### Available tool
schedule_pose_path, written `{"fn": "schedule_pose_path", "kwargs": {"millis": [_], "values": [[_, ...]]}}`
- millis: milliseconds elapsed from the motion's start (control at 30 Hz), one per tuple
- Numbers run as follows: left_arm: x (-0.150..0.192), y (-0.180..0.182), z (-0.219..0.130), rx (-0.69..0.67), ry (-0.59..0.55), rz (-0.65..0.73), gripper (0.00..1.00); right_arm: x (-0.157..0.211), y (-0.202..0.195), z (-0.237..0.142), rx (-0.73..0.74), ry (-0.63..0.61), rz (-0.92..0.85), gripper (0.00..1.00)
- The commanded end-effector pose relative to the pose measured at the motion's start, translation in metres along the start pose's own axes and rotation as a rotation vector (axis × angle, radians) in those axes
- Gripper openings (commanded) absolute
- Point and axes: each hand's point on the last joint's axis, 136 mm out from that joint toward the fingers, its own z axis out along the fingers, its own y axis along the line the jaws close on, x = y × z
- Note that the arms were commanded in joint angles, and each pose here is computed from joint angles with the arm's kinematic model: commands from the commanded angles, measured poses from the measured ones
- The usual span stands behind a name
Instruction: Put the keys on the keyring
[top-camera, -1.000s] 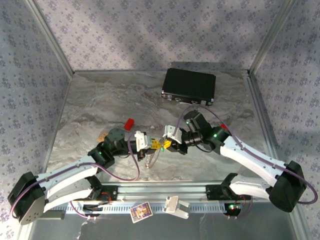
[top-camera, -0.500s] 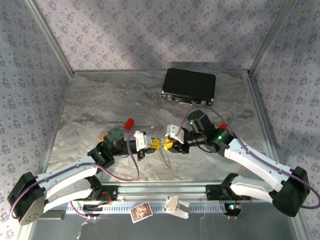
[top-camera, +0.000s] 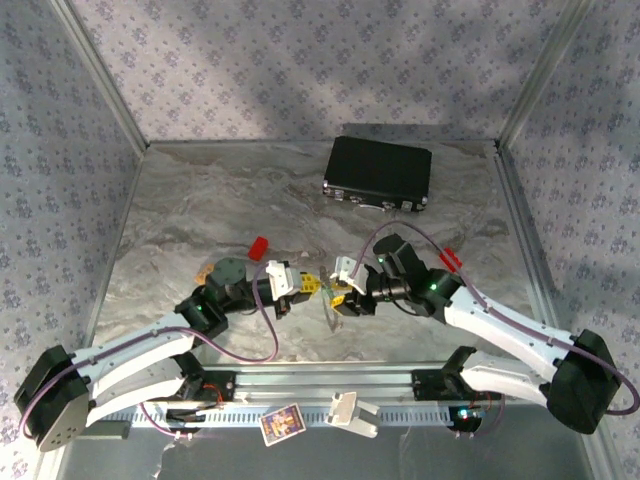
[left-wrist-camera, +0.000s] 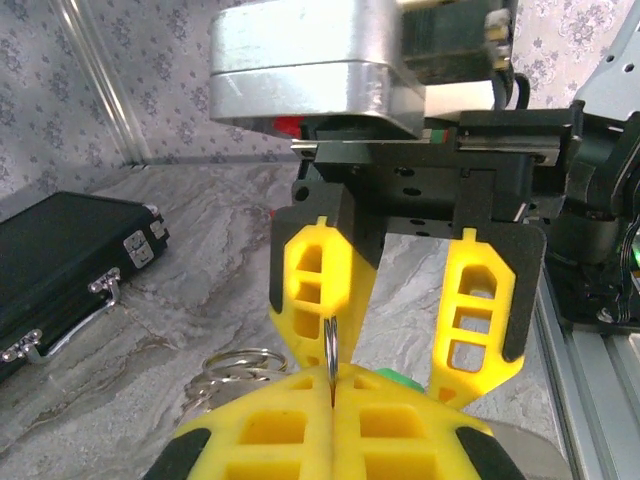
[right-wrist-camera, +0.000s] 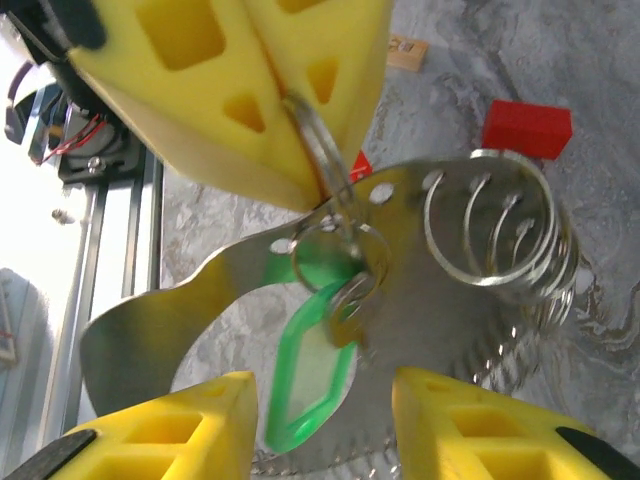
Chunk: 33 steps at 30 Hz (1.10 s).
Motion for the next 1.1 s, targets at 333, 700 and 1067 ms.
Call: {"fn": "schedule_pose_path", "kwargs": {"millis": [333, 700, 1067], "values": [[-0.021, 0.001, -0.005, -0.015, -0.078, 0.037, 0.00, -0.021, -0.010, 0.011, 0.033, -0.076, -0.008, 0.35], [-0.021, 0.000, -0.008, -0.021, -0.080, 0.039, 0.00, -0.024, -0.007, 0.010, 0.028, -0.075, -0.022, 0.12], [-0.018, -0.001, -0.009, -0.019, -0.061, 0.048, 0.00, -0.032, -0.010, -0.004, 0.066, -0.028, -0.092, 0.07]]}}
